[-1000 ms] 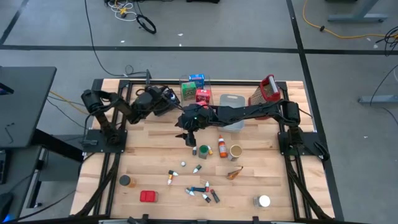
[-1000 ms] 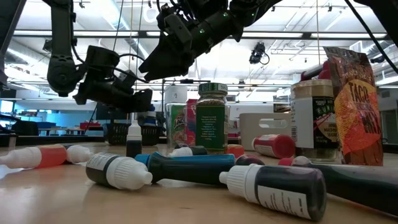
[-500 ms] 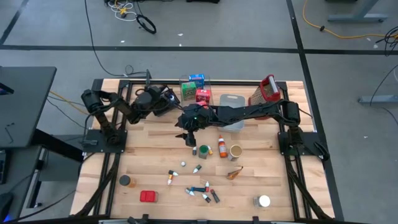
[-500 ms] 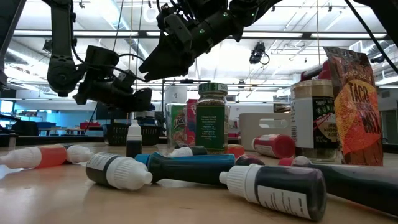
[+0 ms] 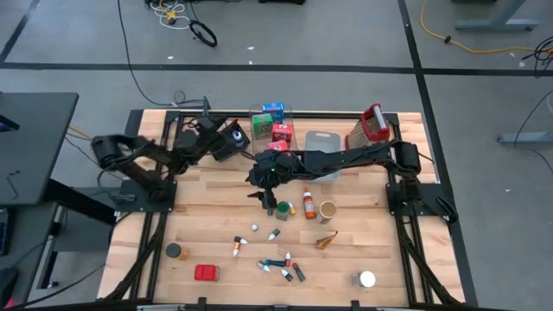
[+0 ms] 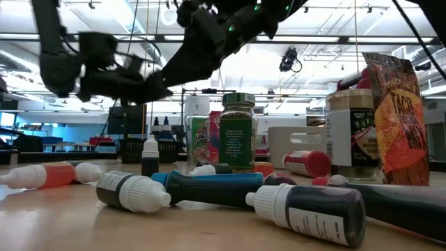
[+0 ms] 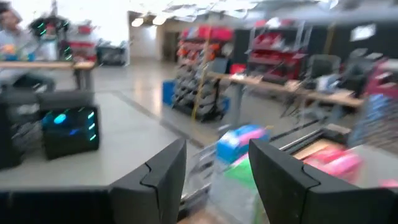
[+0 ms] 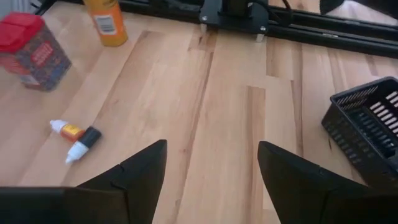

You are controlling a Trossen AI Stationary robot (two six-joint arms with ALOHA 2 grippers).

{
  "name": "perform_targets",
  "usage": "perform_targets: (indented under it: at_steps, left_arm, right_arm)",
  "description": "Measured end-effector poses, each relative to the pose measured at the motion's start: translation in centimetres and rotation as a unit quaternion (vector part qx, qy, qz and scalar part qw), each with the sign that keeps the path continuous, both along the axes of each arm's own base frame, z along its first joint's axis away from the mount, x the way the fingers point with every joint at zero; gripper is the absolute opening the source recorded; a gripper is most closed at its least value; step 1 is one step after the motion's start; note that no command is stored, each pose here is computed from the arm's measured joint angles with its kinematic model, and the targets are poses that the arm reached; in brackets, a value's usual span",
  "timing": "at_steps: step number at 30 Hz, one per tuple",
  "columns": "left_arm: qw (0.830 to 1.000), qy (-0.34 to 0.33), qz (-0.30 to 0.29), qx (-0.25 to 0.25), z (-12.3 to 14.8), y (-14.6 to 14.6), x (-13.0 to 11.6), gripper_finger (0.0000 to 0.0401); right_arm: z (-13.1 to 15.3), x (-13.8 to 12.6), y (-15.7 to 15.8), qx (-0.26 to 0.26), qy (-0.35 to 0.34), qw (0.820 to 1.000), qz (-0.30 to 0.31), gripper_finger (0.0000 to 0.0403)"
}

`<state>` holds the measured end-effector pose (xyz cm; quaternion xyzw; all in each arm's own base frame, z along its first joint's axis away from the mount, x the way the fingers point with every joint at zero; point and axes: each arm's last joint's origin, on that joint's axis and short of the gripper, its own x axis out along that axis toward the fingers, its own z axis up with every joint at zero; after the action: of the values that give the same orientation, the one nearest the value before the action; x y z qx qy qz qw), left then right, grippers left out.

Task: Pick & Place Kitchen Items
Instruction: Put the large orange food coloring bottle into the black bin

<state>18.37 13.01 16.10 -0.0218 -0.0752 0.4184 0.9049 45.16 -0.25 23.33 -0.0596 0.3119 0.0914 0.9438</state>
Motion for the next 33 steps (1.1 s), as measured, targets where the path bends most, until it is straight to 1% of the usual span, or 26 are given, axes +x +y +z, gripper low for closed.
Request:
perform_targets:
  at_steps: [2,3,5,6,7,9,12,14,16,18,21,23,25,29,33]
  left_arm:
    - [0.998,-0.020,-0.048,0.018,1.0,-1.1,-0.7,0.0185]
    - [0.996,-0.035,-0.082,0.027,1.5,-1.7,-1.0,0.0185]
    - [0.984,-0.059,-0.162,0.041,2.3,-2.9,-1.6,0.0185]
    - [0.975,-0.069,-0.203,0.051,2.8,-3.4,-1.8,0.0185]
    - [0.965,-0.081,-0.242,0.057,3.3,-3.9,-2.0,0.0185]
    - [0.938,-0.103,-0.326,0.060,4.1,-4.8,-2.4,0.0185]
    - [0.888,-0.121,-0.439,0.069,5.4,-6.2,-2.9,0.0185]
    - [0.863,-0.132,-0.482,0.078,6.0,-7.2,-3.2,0.0185]
    - [0.849,-0.140,-0.501,0.092,6.5,-8.0,-3.4,0.0185]
    - [0.842,-0.135,-0.513,0.097,6.6,-8.6,-3.4,0.0185]
    - [0.841,-0.126,-0.520,0.082,6.5,-9.3,-3.2,0.0185]
    - [0.839,-0.121,-0.526,0.073,6.3,-9.7,-3.1,0.0185]
    - [0.838,-0.119,-0.526,0.080,6.4,-10.1,-3.0,0.0185]
    - [0.843,-0.116,-0.519,0.078,6.4,-10.5,-2.7,0.0185]
    - [0.853,-0.088,-0.510,0.073,6.5,-10.5,-2.0,0.0185]
  right_arm:
    - [0.8,-0.7,0.4,0.004,0.011,1.000,0.001,0.0263]
    - [1.3,-1.0,0.6,0.008,0.018,1.000,0.000,0.0263]
    - [2.2,-1.8,1.2,0.013,0.027,1.000,0.003,0.0263]
    - [2.6,-2.0,1.5,0.015,0.027,1.000,0.005,0.0263]
    - [3.0,-2.3,1.9,0.015,0.026,1.000,0.009,0.0263]
    - [3.7,-2.8,2.7,0.009,0.025,0.999,0.017,0.0263]
    - [4.7,-3.6,4.1,-0.006,0.025,1.000,0.013,0.0263]
    - [5.2,-4.2,4.9,-0.021,0.029,0.999,0.014,0.0263]
    - [5.5,-4.8,5.6,-0.041,0.037,0.998,0.015,0.0263]
    - [5.8,-5.3,6.1,-0.048,0.045,0.998,0.007,0.0263]
    - [6.1,-5.9,6.3,-0.035,0.046,0.998,-0.028,0.0263]
    - [5.7,-6.5,6.4,-0.028,0.054,0.997,-0.037,0.0263]
    - [5.0,-7.3,6.5,-0.019,0.060,0.997,-0.043,0.0263]
    - [5.5,-9.6,6.8,0.015,0.039,0.997,-0.059,0.0263]
    - [5.7,-12.4,6.5,0.039,0.023,0.994,-0.101,0.0263]
